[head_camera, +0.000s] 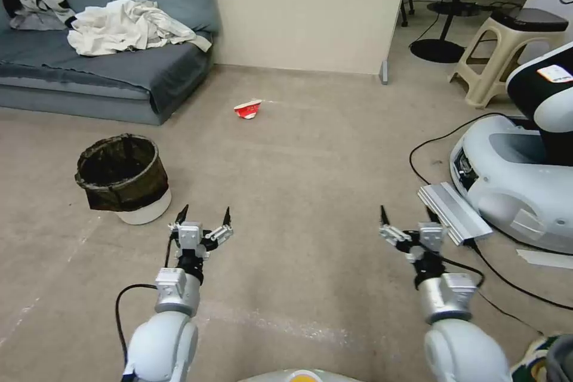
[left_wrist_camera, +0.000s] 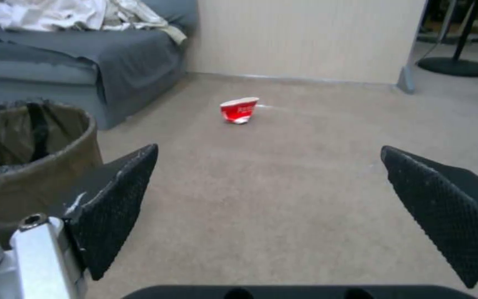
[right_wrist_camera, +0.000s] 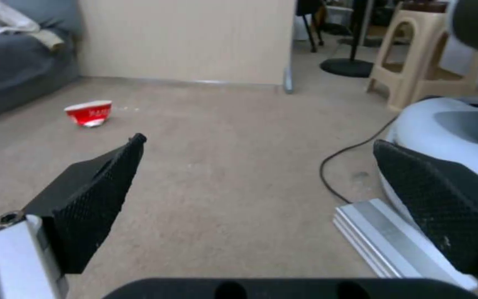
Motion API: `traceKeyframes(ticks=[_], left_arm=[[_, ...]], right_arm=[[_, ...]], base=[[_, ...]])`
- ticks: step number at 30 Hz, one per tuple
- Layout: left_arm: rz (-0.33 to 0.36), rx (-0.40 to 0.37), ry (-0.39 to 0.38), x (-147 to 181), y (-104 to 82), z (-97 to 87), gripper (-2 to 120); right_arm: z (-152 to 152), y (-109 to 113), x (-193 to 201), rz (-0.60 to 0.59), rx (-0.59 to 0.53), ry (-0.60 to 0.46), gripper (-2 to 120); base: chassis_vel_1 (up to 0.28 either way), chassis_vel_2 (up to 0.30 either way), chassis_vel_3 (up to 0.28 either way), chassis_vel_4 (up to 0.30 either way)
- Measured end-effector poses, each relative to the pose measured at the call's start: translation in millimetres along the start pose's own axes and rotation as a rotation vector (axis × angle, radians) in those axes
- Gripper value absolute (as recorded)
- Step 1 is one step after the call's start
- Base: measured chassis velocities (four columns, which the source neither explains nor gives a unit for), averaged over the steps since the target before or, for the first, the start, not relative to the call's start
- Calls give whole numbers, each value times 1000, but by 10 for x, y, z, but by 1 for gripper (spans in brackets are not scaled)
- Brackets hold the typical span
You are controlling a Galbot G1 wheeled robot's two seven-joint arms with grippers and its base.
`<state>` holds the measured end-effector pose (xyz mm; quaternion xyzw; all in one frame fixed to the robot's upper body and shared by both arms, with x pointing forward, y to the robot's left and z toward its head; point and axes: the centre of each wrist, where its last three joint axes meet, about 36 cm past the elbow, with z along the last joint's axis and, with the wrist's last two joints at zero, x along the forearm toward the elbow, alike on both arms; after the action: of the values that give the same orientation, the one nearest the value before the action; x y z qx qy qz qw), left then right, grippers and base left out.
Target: Pick up the trash can from the floor.
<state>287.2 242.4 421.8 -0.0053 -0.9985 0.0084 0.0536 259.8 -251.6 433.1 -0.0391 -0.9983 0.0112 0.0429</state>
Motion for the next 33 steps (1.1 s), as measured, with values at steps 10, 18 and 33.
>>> traceKeyframes(ticks=[10, 18, 33], left_arm=[[29, 27, 53, 217, 84, -377, 100], [26, 32, 56, 205, 85, -321, 100], [8, 43, 55, 195, 88, -295, 100]], right_arm=[[-357, -80, 333, -10, -67, -50, 100], [-287, -96, 298, -20, -78, -71, 100], [-237, -117, 229, -41, -88, -77, 100]], base=[[0, 0, 0, 0], [0, 0, 0, 0], [6, 6, 7, 6]])
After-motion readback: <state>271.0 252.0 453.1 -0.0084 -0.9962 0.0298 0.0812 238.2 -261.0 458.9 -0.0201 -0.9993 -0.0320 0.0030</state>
